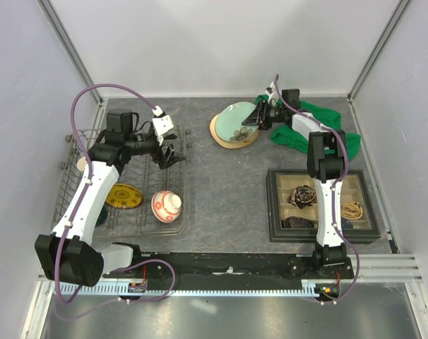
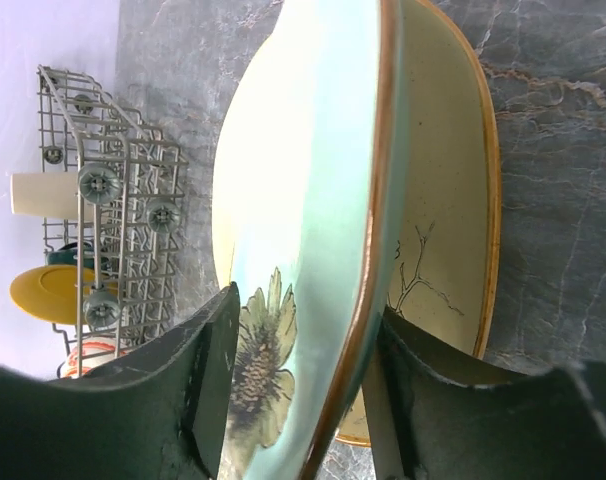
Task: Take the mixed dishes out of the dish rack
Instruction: Place the plate at the center of the board.
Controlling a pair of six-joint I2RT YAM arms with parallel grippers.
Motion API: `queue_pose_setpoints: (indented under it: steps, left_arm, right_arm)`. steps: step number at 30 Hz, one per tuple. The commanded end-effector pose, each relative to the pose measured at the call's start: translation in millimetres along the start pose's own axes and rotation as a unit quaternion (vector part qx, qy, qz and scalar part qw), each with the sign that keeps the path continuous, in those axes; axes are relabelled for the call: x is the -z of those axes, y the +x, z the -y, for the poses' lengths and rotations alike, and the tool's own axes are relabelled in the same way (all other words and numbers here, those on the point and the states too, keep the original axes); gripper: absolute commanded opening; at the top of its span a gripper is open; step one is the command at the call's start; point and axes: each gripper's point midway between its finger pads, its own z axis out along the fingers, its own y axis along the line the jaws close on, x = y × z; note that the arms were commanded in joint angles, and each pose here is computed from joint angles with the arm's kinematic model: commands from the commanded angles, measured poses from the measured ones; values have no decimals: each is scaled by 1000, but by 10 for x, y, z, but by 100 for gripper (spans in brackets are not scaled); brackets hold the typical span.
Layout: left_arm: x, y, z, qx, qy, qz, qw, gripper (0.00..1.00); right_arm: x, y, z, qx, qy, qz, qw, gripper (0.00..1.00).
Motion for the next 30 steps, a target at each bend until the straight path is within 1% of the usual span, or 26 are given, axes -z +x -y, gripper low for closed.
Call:
queue_pose_setpoints:
  steps: [1, 5, 7, 8, 11, 18, 30]
  left_arm:
    - [51, -86, -58, -39, -15, 11, 999, 84]
    - [60, -86, -58, -41, -17, 10, 999, 84]
    - [66, -92, -63, -43, -19, 10, 999, 84]
    - [73, -97, -61, -44, -20, 10, 999, 84]
    - [69, -90, -57, -44, -19, 9, 999, 84]
    - [71, -88, -54, -44, -19, 9, 999, 84]
    - [91, -71, -43, -47, -21, 4, 999, 84]
  right_arm:
    - [93, -262, -230, 61, -20, 27, 998, 57]
    - [129, -273, -216, 78, -1, 28, 997, 60]
    - [165, -265, -141, 80, 26, 27, 996, 61]
    - [198, -280, -146, 97, 34, 28, 994, 62]
    - [273, -290, -99, 112, 67, 30, 991, 63]
    - [391, -277, -54, 131, 109, 26, 985, 64]
    - [470, -251, -37, 144, 135, 18, 980, 63]
